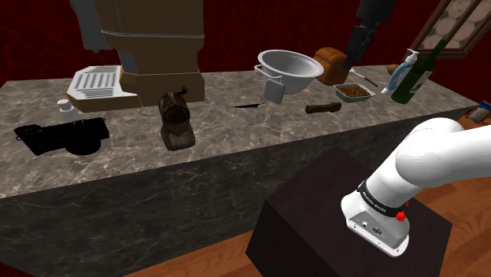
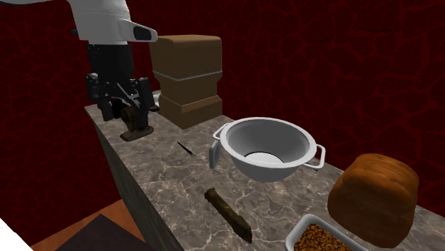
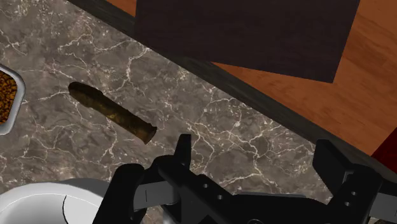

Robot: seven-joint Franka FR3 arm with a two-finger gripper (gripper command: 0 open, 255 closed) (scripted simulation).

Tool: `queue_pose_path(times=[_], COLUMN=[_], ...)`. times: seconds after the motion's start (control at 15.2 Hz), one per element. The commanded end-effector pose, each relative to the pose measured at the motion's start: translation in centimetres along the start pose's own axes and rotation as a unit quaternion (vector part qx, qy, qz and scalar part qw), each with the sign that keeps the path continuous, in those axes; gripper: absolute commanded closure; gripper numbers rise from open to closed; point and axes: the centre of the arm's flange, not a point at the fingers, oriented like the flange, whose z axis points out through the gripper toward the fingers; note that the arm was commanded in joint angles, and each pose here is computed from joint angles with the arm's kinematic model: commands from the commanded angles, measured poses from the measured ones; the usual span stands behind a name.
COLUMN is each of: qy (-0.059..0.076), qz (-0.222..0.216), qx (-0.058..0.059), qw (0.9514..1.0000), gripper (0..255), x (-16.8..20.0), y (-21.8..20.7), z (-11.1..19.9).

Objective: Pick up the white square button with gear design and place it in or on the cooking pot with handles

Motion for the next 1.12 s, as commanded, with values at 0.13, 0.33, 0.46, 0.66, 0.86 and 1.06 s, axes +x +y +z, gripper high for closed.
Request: queue_pose_path(times=[0.13, 0.33, 0.46, 0.66, 0.86, 1.06], qy=[0.002, 0.006, 0.009, 0.012, 0.016, 0.02], qz=[-0.002, -0.005, -0.006, -0.009, -0.012, -0.015], qx=[-0.001, -0.002, -0.002, -0.004, -0.005, -0.006], qw=[1.0, 1.0, 0.9999, 0.9999, 0.9998, 0.9997], gripper=[0, 0, 0, 0, 0, 0], x=[1.9, 4.9, 6.8, 9.8, 12.8, 15.8], y=[0.9, 2.2, 3.1, 4.4, 5.7, 7.0], z=[1.4, 3.6, 5.0, 7.1, 9.2, 11.2])
